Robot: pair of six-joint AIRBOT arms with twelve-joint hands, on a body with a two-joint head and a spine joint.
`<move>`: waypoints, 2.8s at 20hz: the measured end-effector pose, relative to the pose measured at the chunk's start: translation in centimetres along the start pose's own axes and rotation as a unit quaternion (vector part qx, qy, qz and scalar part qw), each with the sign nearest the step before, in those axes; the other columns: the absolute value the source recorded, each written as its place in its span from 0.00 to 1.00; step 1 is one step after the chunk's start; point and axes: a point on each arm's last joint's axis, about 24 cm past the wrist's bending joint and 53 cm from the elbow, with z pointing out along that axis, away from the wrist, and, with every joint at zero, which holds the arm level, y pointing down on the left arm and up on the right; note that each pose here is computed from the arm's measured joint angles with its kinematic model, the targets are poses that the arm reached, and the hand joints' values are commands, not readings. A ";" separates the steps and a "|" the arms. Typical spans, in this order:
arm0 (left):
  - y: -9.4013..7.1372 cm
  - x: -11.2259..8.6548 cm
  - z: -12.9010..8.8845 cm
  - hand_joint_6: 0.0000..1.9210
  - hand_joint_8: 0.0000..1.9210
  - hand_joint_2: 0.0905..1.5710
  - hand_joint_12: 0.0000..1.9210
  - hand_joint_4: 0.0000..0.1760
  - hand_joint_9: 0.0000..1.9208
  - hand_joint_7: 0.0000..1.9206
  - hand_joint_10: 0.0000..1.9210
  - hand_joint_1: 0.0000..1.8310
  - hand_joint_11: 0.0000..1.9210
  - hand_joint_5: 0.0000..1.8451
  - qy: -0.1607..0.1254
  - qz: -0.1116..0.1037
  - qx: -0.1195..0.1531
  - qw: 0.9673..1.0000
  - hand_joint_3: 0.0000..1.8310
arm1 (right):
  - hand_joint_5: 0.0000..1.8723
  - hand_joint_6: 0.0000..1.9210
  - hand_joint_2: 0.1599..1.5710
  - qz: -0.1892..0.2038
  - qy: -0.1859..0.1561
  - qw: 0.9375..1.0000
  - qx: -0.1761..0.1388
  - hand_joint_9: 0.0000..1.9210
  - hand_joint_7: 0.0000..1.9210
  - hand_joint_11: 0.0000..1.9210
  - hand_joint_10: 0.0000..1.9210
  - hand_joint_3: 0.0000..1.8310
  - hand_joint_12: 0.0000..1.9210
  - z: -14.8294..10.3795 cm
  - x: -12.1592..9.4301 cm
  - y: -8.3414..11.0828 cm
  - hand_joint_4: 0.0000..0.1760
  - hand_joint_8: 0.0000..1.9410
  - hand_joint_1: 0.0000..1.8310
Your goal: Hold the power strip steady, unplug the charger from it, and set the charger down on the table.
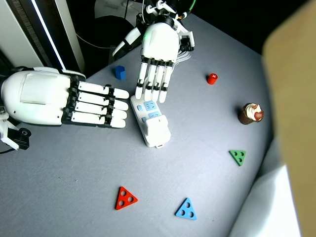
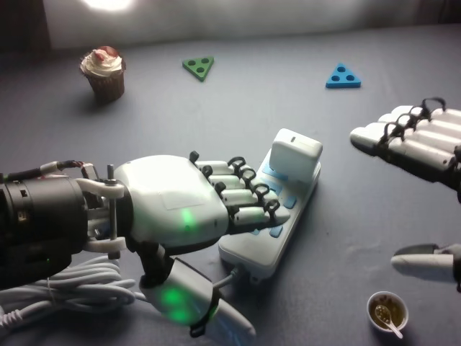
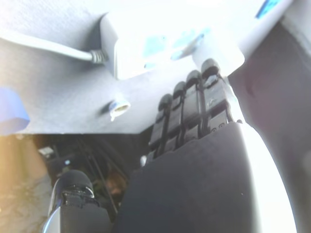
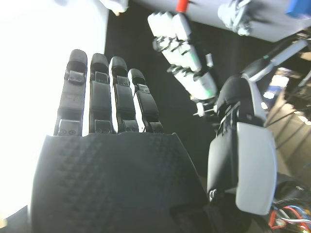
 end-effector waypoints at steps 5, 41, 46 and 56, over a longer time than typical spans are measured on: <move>-0.1 0.6 0.6 0.00 0.00 0.57 0.04 0.00 0.02 0.03 0.00 0.00 0.01 0.02 0.007 -0.002 0.002 1.000 0.00 | 0.04 0.00 0.63 0.028 -0.018 0.999 0.023 0.09 0.08 0.09 0.00 0.00 0.04 0.6 -0.3 -0.9 0.00 0.00 0.28; 0.2 3.3 3.7 0.00 0.00 0.57 0.03 0.00 0.02 0.03 0.00 0.00 0.01 0.01 0.034 -0.007 0.010 0.999 0.00 | 0.08 0.00 0.69 0.299 -0.137 0.934 0.140 0.13 0.13 0.13 0.00 0.00 0.07 9.8 0.1 -4.4 0.00 0.00 0.52; 0.2 3.4 3.7 0.00 0.00 0.57 0.03 0.00 0.01 0.02 0.00 0.00 0.01 0.01 0.035 -0.010 0.010 0.999 0.00 | 0.09 0.00 0.69 0.334 -0.138 0.921 0.148 0.14 0.14 0.14 0.00 0.00 0.08 11.0 1.3 -4.2 0.00 0.00 0.53; 0.2 3.4 3.7 0.00 0.00 0.57 0.03 0.00 0.02 0.03 0.00 0.00 0.02 0.01 0.036 -0.010 0.010 0.999 0.00 | 0.09 0.00 0.69 0.338 -0.142 0.916 0.163 0.14 0.14 0.14 0.00 0.00 0.09 11.5 2.3 -5.6 0.00 0.00 0.53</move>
